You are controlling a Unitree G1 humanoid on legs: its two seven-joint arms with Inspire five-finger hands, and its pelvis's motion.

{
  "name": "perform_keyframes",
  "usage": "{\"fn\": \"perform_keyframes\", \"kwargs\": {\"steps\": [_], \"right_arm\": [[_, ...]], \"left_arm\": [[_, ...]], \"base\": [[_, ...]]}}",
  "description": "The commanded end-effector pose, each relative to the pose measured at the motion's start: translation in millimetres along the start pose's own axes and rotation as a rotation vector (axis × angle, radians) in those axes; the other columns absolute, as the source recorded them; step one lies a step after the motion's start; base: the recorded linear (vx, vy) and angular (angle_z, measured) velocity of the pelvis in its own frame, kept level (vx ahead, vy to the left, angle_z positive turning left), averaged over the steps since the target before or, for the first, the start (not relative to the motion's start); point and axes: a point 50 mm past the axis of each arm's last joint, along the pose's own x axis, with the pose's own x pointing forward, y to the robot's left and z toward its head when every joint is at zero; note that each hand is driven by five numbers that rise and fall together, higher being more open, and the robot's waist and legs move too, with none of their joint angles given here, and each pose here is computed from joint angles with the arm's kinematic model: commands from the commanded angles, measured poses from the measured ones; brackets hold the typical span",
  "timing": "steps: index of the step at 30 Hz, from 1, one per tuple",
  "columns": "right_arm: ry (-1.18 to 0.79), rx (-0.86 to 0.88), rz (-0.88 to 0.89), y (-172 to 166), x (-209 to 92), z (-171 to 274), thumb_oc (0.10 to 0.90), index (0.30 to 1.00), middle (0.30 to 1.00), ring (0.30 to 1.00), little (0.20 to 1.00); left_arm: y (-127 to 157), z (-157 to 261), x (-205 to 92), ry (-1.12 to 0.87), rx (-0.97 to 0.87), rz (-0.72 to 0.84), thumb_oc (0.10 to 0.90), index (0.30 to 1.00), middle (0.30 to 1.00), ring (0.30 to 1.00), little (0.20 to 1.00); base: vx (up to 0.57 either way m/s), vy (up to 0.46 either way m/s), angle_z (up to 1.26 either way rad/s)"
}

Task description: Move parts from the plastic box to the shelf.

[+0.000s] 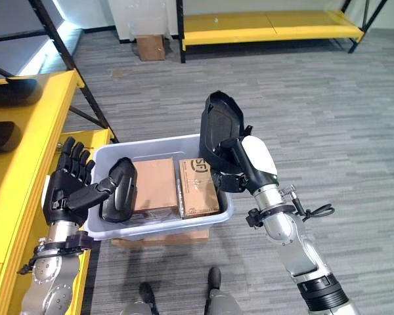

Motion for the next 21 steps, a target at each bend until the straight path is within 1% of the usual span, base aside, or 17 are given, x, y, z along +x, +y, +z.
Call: {"fn": "perform_keyframes", "kwargs": {"steps": [1, 7, 10, 14, 16, 19, 21], "right_arm": [[-0.31, 0.013, -0.205, -38.1, 15.6, 52.2, 0.4, 0.3, 0.3, 0.3, 0.3], [-0.284, 0.015, -0.245, -38.9, 10.8, 47.7, 0.4, 0.3, 0.3, 0.3, 0.3], [-0.227, 0.044, -0.275, -36.0, 1.5, 38.0, 0.4, 0.3, 0.3, 0.3, 0.3], [-0.161, 0.031, -0.312, -39.5, -12.2, 26.8, 0.4, 0.3, 0.3, 0.3, 0.3], [-0.133, 0.033, -0.314, -37.1, -16.9, 23.0, 0.4, 0.3, 0.3, 0.3, 0.3], [-0.129, 0.039, -0.315, -36.9, -17.7, 22.7, 0.4, 0.3, 0.3, 0.3, 0.3], [-0.122, 0.053, -0.306, -34.7, -19.4, 22.3, 0.4, 0.3, 0.3, 0.3, 0.3]], "left_arm": [[-5.4, 23.9, 9.5, -0.151, -0.017, -0.039, 0.9, 1.0, 1.0, 1.0, 1.0], [-7.7, 18.9, 10.4, -0.134, -0.042, -0.046, 0.9, 1.0, 1.0, 1.0, 1.0], [-16.6, 17.1, 13.6, -0.125, -0.066, -0.084, 0.9, 1.0, 1.0, 1.0, 1.0], [-22.3, 15.4, 12.9, -0.11, -0.063, -0.121, 0.9, 1.0, 1.0, 1.0, 1.0], [-17.5, 15.1, 11.2, -0.109, -0.04, -0.109, 0.9, 1.0, 1.0, 1.0, 1.0], [-14.8, 15.6, 10.4, -0.11, -0.023, -0.1, 0.9, 1.0, 1.0, 1.0, 1.0], [-7.5, 19.9, 7.5, -0.127, 0.012, -0.084, 0.9, 1.0, 1.0, 1.0, 1.0]], "base": [[-0.13, -0.106, 0.94], [-0.17, -0.109, 0.81], [-0.11, 0.009, 1.57], [-0.1, 0.187, 1.2], [-0.06, 0.289, 1.12], [-0.03, 0.178, 0.28], [-0.07, 0.261, 0.24]]}}
